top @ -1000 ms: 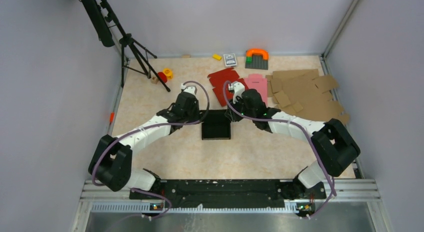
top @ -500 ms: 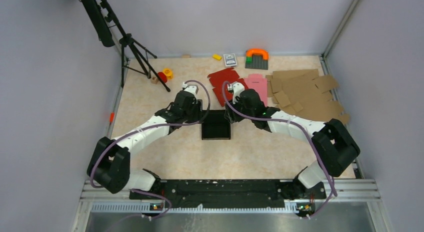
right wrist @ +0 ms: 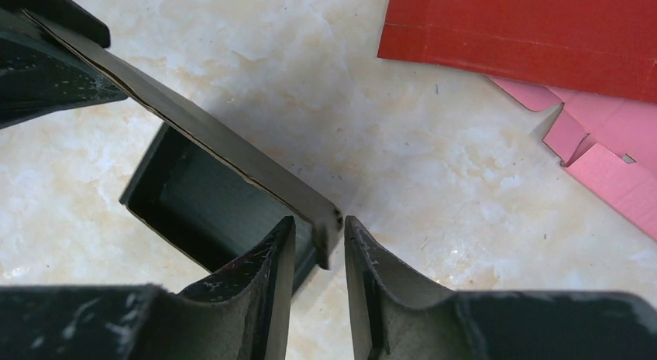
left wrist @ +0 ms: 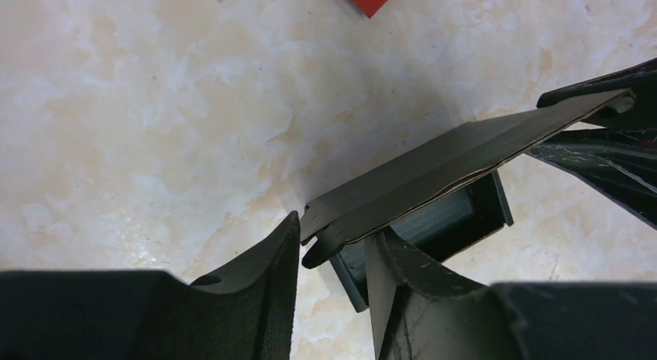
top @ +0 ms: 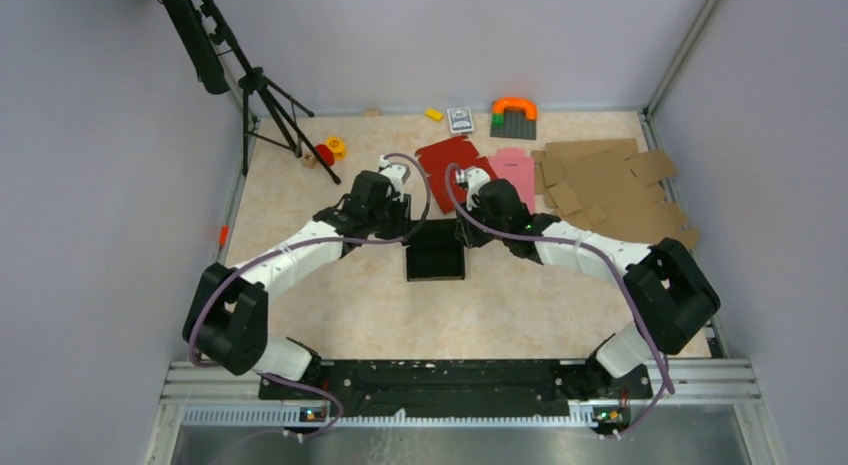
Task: Fold the paper box
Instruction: Close the paper box at the center of the board.
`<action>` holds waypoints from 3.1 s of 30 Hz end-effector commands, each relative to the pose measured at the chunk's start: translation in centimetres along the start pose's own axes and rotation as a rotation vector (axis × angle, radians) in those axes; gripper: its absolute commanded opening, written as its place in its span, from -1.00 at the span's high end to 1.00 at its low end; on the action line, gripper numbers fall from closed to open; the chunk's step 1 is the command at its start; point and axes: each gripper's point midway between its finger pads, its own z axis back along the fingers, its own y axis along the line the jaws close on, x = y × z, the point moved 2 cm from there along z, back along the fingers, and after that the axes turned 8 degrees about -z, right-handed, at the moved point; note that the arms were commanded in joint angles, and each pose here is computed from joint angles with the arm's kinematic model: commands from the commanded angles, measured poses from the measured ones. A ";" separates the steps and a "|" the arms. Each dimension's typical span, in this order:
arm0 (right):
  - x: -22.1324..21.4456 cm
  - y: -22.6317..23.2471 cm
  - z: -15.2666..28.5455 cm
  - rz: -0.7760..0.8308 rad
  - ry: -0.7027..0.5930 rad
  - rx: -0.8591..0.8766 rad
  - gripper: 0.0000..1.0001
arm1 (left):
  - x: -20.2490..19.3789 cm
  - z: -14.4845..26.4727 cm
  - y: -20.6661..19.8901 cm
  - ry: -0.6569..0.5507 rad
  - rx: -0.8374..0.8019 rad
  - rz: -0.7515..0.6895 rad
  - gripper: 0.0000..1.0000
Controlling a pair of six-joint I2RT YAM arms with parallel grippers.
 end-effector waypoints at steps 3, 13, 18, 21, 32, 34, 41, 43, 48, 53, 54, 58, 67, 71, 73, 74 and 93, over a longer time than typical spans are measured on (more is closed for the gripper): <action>3.8 1.9 0.7 -0.022 -0.094 0.045 0.46 | 1.5 -0.3 -1.1 -0.020 -0.071 0.001 0.32; 3.6 2.0 0.9 -0.040 -0.092 0.021 0.84 | 1.0 -0.8 -0.9 0.034 -0.029 0.092 0.59; 3.4 2.1 0.7 -0.077 -0.117 -0.026 1.00 | 1.4 -0.5 -1.0 0.051 0.021 0.206 0.88; 3.5 2.5 0.7 -0.096 -0.153 -0.056 1.00 | 1.6 -0.4 -1.5 0.035 0.043 0.256 0.99; 5.3 1.2 2.4 -0.221 -0.420 -0.162 1.00 | 2.1 0.7 -1.7 -0.159 0.123 0.316 1.00; 5.5 1.1 2.4 -0.233 -0.459 -0.164 1.00 | 2.1 0.9 -1.7 -0.204 0.128 0.308 1.00; 5.1 1.6 1.3 -0.202 -0.540 -0.127 1.00 | 2.6 1.1 -1.7 -0.353 0.137 0.245 1.00; 4.6 1.6 1.2 -0.203 -0.563 -0.120 1.00 | 2.0 0.5 -1.5 -0.341 0.148 0.240 1.00; 2.8 1.1 0.8 -0.207 -0.565 -0.126 1.00 | 0.4 -0.3 -1.4 -0.342 0.175 0.250 1.00; 1.6 0.4 0.6 -0.254 -0.565 -0.196 1.00 | -0.5 -0.2 -1.3 -0.373 0.206 0.274 1.00; 1.4 0.4 0.6 -0.255 -0.563 -0.208 1.00 | -0.8 -0.2 -1.3 -0.375 0.207 0.274 1.00; 0.3 0.8 0.9 -0.242 -0.591 -0.242 1.00 | -1.8 0.0 -1.7 -0.388 0.212 0.272 1.00; -1.9 0.9 1.3 -0.237 -0.582 -0.270 1.00 | -4.4 0.0 -2.8 -0.350 0.205 0.282 1.00; -2.8 0.7 1.4 -0.245 -0.552 -0.294 1.00 | -5.4 0.2 -3.0 -0.340 0.198 0.280 1.00; -3.4 0.4 1.4 -0.253 -0.527 -0.305 1.00 | -6.1 0.3 -2.9 -0.333 0.199 0.273 1.00; -3.9 0.3 1.4 -0.259 -0.512 -0.311 1.00 | -6.3 0.3 -3.0 -0.332 0.197 0.270 1.00; -6.5 0.1 1.4 -0.208 -0.342 -0.358 0.99 | -8.1 0.9 -3.8 -0.326 0.189 0.188 1.00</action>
